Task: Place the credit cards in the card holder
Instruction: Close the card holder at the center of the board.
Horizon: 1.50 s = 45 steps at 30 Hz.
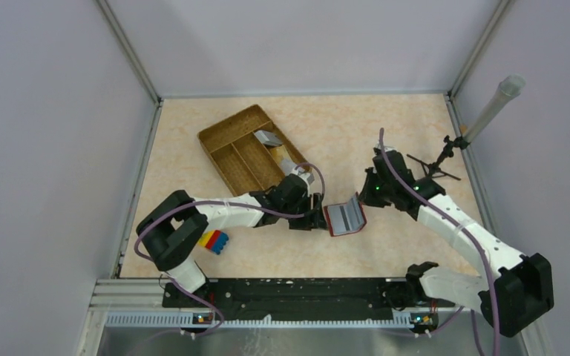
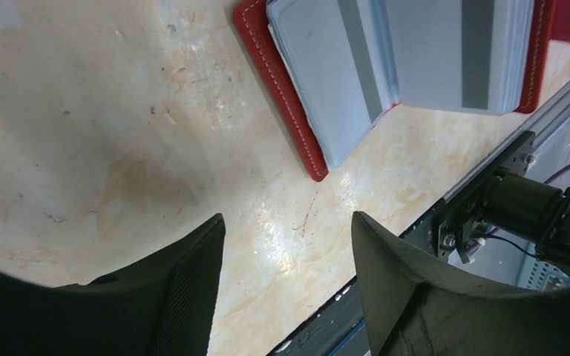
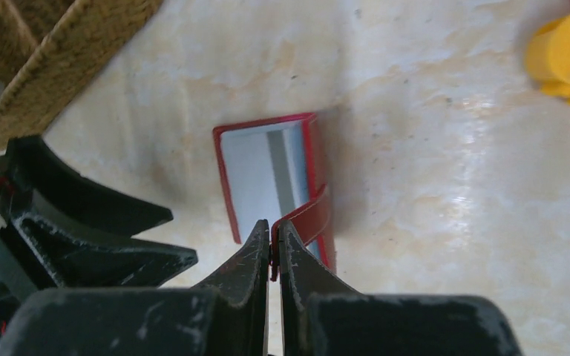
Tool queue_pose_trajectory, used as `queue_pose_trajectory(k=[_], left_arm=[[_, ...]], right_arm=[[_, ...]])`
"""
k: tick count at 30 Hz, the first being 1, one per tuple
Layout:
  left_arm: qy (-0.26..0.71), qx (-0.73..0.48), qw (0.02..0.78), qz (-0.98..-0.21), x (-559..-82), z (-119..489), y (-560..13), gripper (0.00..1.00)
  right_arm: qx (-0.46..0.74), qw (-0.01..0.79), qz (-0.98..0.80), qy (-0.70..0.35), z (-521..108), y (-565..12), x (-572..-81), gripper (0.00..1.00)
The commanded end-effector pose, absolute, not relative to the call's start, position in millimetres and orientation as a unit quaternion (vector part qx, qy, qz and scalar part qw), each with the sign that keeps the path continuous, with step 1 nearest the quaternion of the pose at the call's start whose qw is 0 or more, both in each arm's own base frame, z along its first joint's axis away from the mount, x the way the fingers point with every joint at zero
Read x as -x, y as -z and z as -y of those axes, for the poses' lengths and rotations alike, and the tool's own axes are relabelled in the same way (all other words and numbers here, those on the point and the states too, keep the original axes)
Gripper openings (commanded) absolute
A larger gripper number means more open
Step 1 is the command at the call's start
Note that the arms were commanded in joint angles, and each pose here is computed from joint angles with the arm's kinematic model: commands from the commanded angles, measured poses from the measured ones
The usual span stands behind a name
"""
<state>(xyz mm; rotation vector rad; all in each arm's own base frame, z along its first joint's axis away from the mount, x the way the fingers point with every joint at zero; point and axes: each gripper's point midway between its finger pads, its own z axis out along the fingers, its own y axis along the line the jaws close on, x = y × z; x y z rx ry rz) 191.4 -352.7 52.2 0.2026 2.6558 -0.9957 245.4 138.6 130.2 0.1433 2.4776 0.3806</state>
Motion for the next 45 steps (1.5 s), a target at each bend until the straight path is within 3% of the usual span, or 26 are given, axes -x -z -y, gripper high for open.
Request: queue_pose_trajectory(k=[1, 9, 18, 24, 28, 30, 35, 40, 45], left_arm=[[0.397, -0.066, 0.177, -0.898, -200.9, 362.4, -67.5, 0.64], [0.422, -0.043, 0.174, -0.889, -200.3, 348.2, -67.3, 0.63], [0.382, -0.033, 0.207, -0.900, -198.5, 320.2, -76.8, 0.66], [0.381, -0.028, 0.220, -0.898, -197.2, 313.1, -89.3, 0.70], [0.374, -0.026, 0.240, -0.895, -203.2, 310.4, -103.1, 0.79], [0.375, -0.027, 0.244, -0.894, -206.0, 311.8, -109.1, 0.81], [0.387, -0.032, 0.244, -0.889, -210.5, 322.2, -120.4, 0.84], [0.393, -0.043, 0.240, -0.887, -216.9, 334.5, -125.3, 0.85], [0.402, -0.052, 0.228, -0.885, -221.8, 348.4, -123.7, 0.86]], right_arm=[[-0.019, 0.298, -0.935, -0.191, -177.8, -137.7, -238.6, 0.00], [0.002, 0.275, -0.930, -0.243, -229.1, -118.1, -228.6, 0.00], [0.022, 0.239, -0.930, -0.279, -263.2, -84.0, -226.8, 0.01], [0.052, 0.247, -0.914, -0.318, -277.8, -104.6, -227.9, 0.32], [0.068, 0.299, -0.900, -0.310, -268.0, -148.6, -234.6, 0.58], [0.069, 0.323, -0.898, -0.290, -254.1, -167.6, -237.2, 0.64], [0.013, 0.357, -0.907, -0.223, -197.6, -186.5, -251.4, 0.67], [-0.057, 0.324, -0.929, -0.171, -142.2, -140.8, -252.4, 0.66], [-0.063, 0.290, -0.939, -0.174, -140.7, -99.6, -242.3, 0.66]])
